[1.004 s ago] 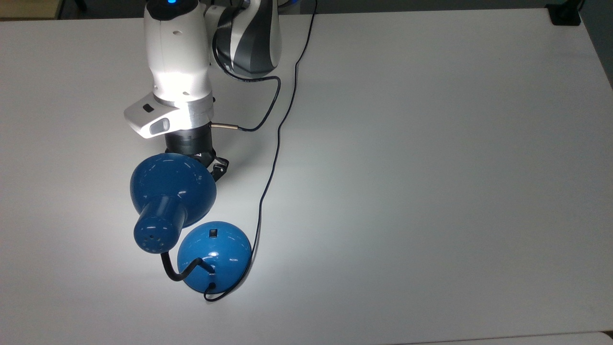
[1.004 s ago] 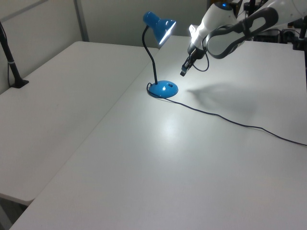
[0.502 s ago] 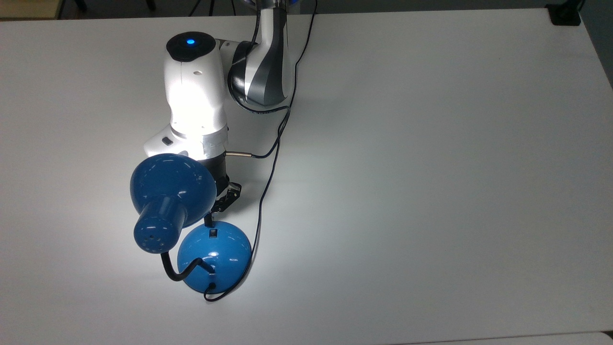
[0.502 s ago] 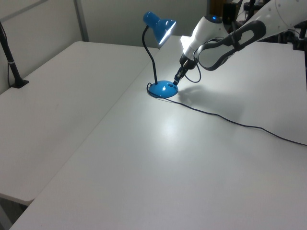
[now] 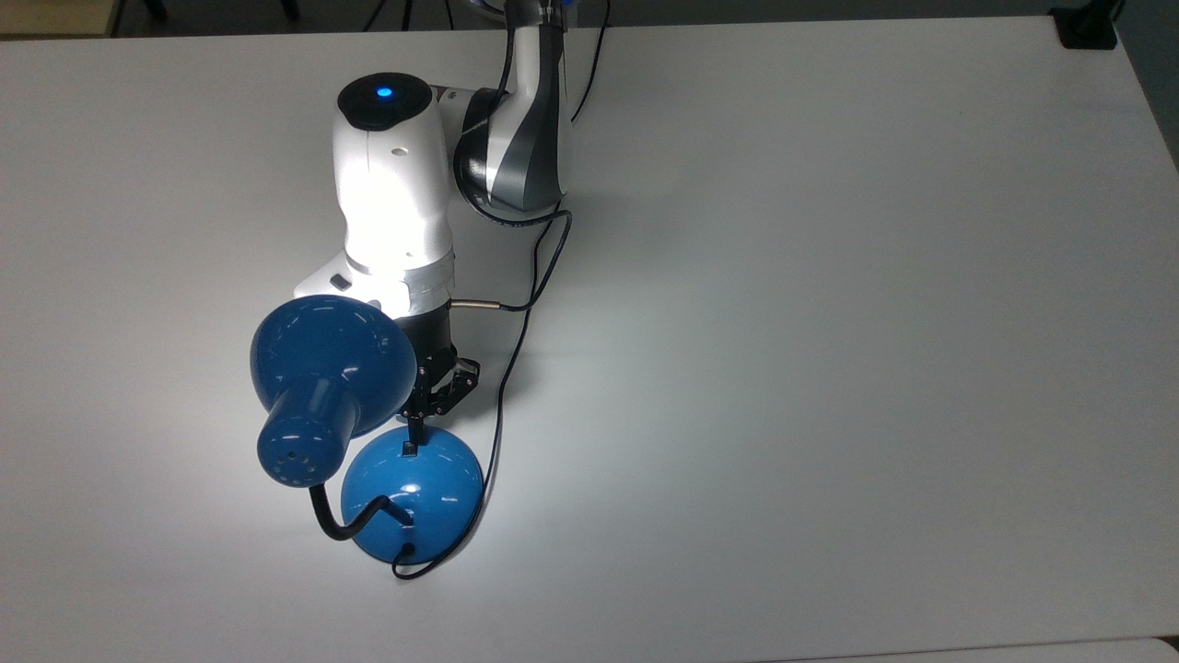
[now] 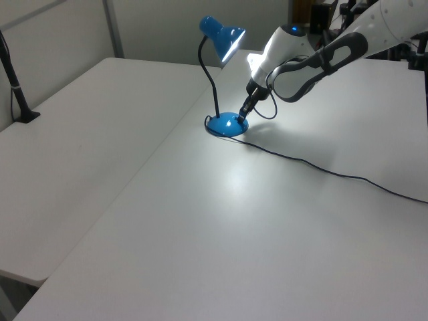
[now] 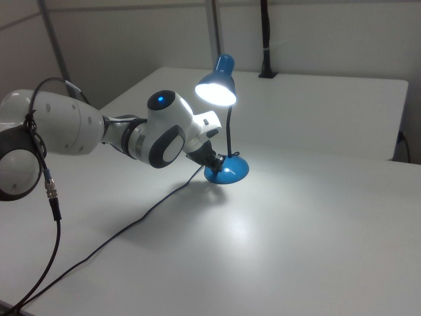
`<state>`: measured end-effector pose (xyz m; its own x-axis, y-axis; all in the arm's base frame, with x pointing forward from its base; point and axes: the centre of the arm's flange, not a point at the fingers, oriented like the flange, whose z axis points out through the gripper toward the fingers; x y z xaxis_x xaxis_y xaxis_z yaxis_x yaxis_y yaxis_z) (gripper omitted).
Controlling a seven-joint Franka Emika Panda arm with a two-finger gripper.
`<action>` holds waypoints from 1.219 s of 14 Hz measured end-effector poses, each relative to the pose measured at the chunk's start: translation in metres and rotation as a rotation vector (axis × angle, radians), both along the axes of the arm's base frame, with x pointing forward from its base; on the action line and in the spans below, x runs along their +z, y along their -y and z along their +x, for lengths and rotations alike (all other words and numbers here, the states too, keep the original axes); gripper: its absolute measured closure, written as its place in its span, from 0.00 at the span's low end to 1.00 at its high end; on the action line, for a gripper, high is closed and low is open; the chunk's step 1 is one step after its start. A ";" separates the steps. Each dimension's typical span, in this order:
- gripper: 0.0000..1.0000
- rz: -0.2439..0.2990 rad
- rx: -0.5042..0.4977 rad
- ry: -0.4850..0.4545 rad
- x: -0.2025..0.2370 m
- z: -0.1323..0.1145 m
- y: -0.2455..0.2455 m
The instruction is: Turn off the lamp
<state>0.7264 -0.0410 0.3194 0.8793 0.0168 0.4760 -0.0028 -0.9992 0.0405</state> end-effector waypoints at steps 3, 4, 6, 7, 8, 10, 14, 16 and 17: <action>0.99 0.000 0.000 0.000 0.000 0.000 0.000; 0.99 0.000 0.000 0.000 0.000 0.000 0.000; 0.99 -0.001 0.001 0.000 0.000 0.000 0.000; 0.99 -0.003 0.005 -0.001 0.000 0.000 0.000; 0.99 -0.005 0.009 -0.003 -0.002 0.000 0.000; 0.99 -0.008 0.014 -0.007 -0.004 -0.001 0.000; 0.99 -0.008 0.014 -0.007 -0.004 -0.001 0.000; 0.99 -0.006 0.013 -0.013 -0.005 -0.004 0.000; 0.99 -0.003 0.012 -0.020 -0.005 -0.008 0.000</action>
<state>0.7180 -0.0408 0.3146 0.8882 0.0290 0.4585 0.0103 -0.9990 0.0431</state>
